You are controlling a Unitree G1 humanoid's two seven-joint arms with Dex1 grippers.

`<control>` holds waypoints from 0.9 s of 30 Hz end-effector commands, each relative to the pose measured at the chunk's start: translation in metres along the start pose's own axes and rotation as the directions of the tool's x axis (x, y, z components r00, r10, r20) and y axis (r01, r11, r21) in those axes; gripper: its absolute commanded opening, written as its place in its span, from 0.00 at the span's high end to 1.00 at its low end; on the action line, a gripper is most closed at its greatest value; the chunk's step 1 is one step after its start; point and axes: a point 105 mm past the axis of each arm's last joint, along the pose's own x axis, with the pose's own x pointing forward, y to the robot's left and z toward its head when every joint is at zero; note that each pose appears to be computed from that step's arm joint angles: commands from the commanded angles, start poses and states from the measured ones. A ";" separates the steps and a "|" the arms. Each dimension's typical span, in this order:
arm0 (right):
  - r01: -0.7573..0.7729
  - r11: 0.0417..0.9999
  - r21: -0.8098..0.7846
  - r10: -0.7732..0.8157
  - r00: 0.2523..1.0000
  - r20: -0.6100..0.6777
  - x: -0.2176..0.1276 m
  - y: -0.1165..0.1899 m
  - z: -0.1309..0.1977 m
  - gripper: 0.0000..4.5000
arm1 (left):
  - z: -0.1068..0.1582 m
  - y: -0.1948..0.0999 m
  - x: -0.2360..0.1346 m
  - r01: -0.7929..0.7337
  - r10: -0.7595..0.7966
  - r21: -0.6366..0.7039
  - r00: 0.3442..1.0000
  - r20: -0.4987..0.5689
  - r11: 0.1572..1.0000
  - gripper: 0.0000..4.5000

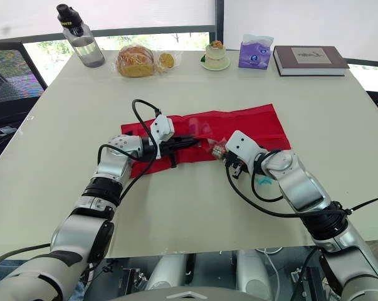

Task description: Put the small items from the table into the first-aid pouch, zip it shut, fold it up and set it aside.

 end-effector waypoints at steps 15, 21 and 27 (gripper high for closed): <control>0.174 0.948 0.267 -0.195 0.979 0.054 -0.006 -0.031 0.011 0.92 | 0.013 -0.011 -0.001 0.008 -0.010 0.029 0.998 0.060 1.000 1.00; 0.180 0.951 0.252 -0.194 0.981 0.032 0.000 -0.029 0.011 0.92 | 0.014 -0.015 0.002 0.025 -0.026 0.030 0.998 0.064 0.999 1.00; 0.166 0.945 0.280 -0.184 0.982 0.040 0.007 -0.023 0.017 0.92 | 0.015 -0.017 0.004 0.030 -0.032 0.032 0.997 0.066 0.999 1.00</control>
